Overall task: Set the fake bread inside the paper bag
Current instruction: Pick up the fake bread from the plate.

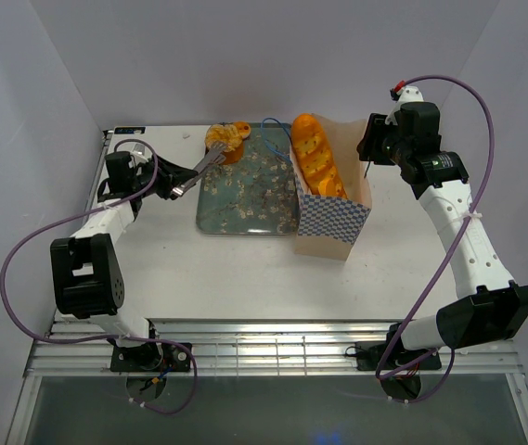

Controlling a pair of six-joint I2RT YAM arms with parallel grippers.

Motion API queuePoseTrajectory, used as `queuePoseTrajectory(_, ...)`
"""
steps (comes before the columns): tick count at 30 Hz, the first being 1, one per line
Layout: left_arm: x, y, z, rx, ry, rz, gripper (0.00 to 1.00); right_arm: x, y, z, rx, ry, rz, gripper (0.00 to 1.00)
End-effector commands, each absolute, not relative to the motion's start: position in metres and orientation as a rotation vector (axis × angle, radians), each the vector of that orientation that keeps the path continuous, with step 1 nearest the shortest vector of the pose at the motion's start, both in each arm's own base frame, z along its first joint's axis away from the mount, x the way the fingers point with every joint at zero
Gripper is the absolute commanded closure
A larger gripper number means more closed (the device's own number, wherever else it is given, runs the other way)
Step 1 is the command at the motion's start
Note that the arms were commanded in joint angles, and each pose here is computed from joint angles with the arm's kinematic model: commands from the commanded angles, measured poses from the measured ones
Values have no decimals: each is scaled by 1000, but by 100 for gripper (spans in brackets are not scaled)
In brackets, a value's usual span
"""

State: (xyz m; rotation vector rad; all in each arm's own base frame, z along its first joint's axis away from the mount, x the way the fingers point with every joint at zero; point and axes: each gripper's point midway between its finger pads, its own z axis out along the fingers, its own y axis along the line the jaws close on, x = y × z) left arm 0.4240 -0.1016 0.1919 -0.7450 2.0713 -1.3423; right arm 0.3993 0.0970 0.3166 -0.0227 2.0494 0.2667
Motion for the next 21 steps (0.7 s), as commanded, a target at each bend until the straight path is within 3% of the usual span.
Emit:
queuePoseTrajectory(1,430,-104,221,-729,2000,-1441,51,401,99,332,-42,1990,269,46)
queuePoseTrajectory(21,457,-98,211,-1003,1992,-1464,47,400,98,336,-35,1981,270,46)
